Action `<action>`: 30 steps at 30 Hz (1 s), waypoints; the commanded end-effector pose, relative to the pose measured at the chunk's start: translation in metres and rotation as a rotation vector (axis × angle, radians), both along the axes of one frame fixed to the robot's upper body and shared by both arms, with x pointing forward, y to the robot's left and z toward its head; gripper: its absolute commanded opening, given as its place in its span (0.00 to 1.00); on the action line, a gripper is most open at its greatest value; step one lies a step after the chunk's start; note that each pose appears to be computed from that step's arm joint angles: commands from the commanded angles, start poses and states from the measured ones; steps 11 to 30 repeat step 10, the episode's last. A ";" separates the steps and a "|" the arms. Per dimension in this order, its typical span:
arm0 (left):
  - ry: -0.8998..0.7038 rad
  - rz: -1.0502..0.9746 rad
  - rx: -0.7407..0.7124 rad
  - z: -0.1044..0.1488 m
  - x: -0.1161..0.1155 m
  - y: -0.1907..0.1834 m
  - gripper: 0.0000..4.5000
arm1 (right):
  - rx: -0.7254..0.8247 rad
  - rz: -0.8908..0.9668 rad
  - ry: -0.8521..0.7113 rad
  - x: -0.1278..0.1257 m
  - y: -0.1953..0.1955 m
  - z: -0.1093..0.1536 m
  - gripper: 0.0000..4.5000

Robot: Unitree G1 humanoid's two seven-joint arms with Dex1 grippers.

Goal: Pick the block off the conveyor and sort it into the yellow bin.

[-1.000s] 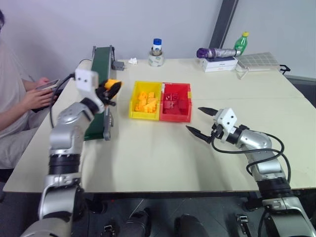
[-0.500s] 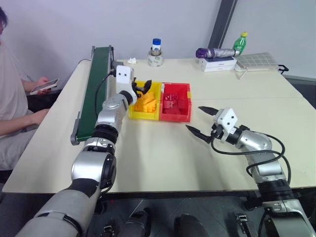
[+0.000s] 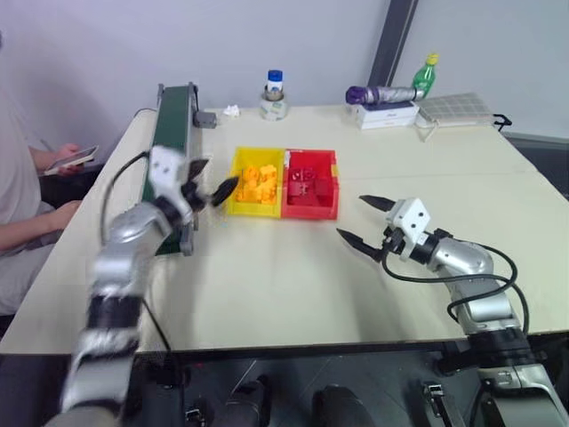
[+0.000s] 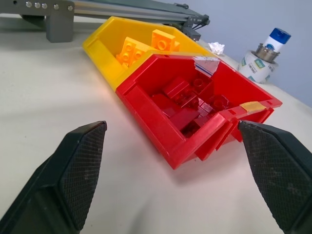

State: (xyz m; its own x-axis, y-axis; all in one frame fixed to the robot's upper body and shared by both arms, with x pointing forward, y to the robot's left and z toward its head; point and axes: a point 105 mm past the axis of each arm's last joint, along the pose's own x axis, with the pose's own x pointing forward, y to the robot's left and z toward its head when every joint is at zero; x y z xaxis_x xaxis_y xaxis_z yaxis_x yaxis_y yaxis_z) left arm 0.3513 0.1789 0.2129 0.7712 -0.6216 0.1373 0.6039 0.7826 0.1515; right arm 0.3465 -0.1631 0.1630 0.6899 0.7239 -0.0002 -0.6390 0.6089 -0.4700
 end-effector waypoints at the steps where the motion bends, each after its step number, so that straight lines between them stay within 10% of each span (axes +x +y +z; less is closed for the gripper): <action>1: 0.007 -0.064 0.031 0.014 -0.039 0.009 0.99 | 0.009 0.018 -0.051 0.000 0.000 0.015 1.00; 9: 0.087 0.123 0.095 -0.001 -0.060 0.076 0.99 | 0.006 0.041 -0.049 0.004 0.003 0.015 1.00; 30: 0.080 0.127 0.119 -0.003 -0.061 0.078 0.99 | 0.004 0.043 -0.046 0.004 0.003 0.014 1.00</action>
